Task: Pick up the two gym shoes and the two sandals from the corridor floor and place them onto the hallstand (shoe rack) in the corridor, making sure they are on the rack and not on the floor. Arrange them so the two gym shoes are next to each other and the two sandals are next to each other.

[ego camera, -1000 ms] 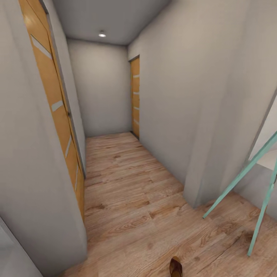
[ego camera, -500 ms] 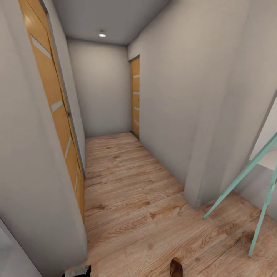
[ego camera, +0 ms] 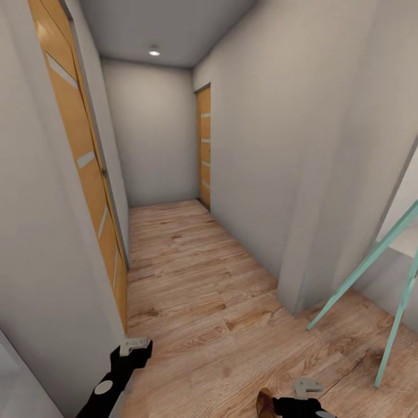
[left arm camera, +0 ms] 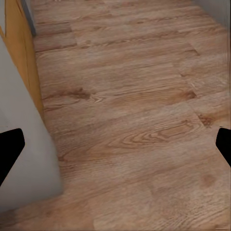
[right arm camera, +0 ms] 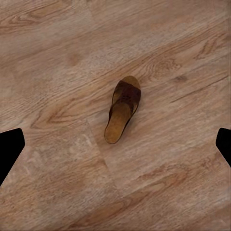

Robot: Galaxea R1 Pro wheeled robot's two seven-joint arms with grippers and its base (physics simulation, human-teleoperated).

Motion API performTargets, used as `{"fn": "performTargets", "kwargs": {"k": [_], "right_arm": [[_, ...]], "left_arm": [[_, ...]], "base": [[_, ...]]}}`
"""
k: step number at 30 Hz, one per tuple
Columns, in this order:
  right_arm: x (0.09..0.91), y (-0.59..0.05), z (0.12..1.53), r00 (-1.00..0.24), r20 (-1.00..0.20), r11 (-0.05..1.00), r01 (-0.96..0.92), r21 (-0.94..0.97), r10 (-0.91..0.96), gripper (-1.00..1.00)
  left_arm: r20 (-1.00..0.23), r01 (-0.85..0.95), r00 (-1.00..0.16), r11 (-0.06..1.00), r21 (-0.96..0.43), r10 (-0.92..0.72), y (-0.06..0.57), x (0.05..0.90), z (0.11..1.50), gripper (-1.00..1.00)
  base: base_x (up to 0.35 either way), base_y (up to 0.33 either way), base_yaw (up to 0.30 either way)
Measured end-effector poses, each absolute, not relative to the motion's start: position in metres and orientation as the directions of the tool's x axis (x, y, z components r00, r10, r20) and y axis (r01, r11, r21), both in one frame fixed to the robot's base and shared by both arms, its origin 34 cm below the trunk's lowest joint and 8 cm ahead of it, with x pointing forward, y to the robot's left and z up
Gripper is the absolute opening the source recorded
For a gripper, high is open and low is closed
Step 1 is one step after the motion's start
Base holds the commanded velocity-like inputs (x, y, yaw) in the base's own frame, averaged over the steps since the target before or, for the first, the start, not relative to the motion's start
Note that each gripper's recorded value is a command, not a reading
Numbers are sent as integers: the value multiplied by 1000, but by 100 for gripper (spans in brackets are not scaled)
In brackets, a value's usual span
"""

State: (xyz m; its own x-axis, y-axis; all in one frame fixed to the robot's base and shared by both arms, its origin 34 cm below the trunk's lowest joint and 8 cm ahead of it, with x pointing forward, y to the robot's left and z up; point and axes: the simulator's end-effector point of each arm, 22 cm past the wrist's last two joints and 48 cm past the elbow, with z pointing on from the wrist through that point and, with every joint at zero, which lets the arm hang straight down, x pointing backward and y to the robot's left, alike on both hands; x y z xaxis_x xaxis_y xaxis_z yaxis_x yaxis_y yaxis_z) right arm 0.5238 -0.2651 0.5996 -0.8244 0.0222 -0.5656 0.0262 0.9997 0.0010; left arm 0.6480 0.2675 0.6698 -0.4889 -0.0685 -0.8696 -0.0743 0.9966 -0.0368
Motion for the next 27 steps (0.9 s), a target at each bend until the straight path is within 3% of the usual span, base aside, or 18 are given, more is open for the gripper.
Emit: {"fn": "performTargets", "kwargs": {"k": [10,27], "right_arm": [[528,-268,605,-819,-573,999,32,5,29,100],[537,-270,614,-804,-594,999,34,4,29,100]], "left_arm": [[-871,40,-489,999,25,41,235,650,672,100],[-867,52,-495,998,29,51,232,649,668,100]], "base": [[0,0,0],[0,0,-68]]}}
